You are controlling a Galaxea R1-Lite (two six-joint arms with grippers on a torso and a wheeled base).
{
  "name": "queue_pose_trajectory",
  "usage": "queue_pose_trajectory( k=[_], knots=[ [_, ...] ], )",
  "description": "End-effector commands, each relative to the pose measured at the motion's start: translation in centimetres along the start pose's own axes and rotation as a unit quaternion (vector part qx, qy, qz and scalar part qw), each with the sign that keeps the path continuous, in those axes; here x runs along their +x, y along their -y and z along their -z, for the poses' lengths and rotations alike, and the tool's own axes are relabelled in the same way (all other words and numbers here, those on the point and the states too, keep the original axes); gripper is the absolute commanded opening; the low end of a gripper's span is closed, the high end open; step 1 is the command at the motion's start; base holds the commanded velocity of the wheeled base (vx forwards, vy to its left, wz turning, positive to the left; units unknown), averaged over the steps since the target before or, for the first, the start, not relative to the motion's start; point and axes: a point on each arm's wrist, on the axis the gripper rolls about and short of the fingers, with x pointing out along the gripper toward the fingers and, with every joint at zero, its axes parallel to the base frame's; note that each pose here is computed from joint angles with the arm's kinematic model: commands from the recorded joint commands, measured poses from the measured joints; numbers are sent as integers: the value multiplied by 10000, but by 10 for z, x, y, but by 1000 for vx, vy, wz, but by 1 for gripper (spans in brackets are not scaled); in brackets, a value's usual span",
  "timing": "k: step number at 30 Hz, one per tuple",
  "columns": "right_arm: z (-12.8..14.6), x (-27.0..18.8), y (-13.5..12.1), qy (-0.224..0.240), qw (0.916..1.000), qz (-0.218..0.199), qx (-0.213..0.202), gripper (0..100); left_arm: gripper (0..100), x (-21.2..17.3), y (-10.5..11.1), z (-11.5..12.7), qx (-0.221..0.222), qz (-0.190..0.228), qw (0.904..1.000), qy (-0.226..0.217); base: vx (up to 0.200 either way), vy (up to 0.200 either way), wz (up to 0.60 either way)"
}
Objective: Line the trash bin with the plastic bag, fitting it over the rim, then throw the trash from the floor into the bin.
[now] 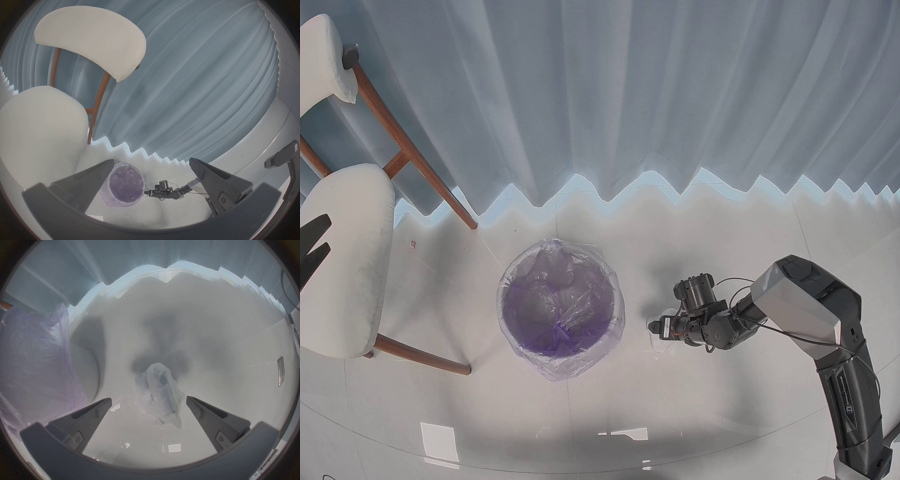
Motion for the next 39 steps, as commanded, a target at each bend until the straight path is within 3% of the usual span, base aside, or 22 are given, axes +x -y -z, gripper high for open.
queue_pose_trajectory(
  k=[1, 3, 4, 13, 18, 22, 26, 30, 32, 35, 39],
  knots=[
    [4, 14, 0, -50, 9999, 111, -13, 100, 100, 1, -1, 0, -18, -20, 10000, -23, 0, 0, 0],
    [4, 16, 0, -40, 9999, 115, -12, 100, 100, 1, -1, 0, -5, -10, 10000, -7, 0, 0, 0],
    [3, 18, -1, -26, 9999, 110, -10, 0, 100, 1, -1, 0, -16, -26, 10000, -4, 0, 0, 0],
    [-1, 9, 1, -7, 9999, 122, 3, 0, 100, 1, -10, 13, -135, -157, 9996, -185, 0, 0, 0],
    [-28, -56, 19, 216, 9993, 197, 232, 0, 100, 2, -10, 14, -183, -108, 9995, -235, 0, 0, 0],
    [-34, -154, 31, 496, 9978, 82, 433, 0, 100, 9, -10, 15, -256, 149, 9986, -442, 0, 0, 0],
    [-12, -239, 35, 733, 9959, -242, 466, 0, 100, 18, -9, 17, -277, 457, 9969, -581, 0, 0, 0],
    [31, -314, 32, 924, 9928, -748, 146, 0, 100, 28, -6, 13, -203, 810, 9948, -588, 0, 0, 0],
    [41, -323, 33, 913, 9923, -838, 65, 0, 100, 28, -6, 14, -207, 883, 9940, -615, 0, 0, 0],
    [85, -339, 52, 753, 9933, -876, -69, 0, 100, 27, -10, 27, -442, 1008, 9897, -913, 0, 0, 0],
    [96, -354, 62, 1253, 9861, -1085, 84, 0, 100, 23, -13, 36, -657, 1033, 9874, -1005, 0, 0, 0]
  ],
)
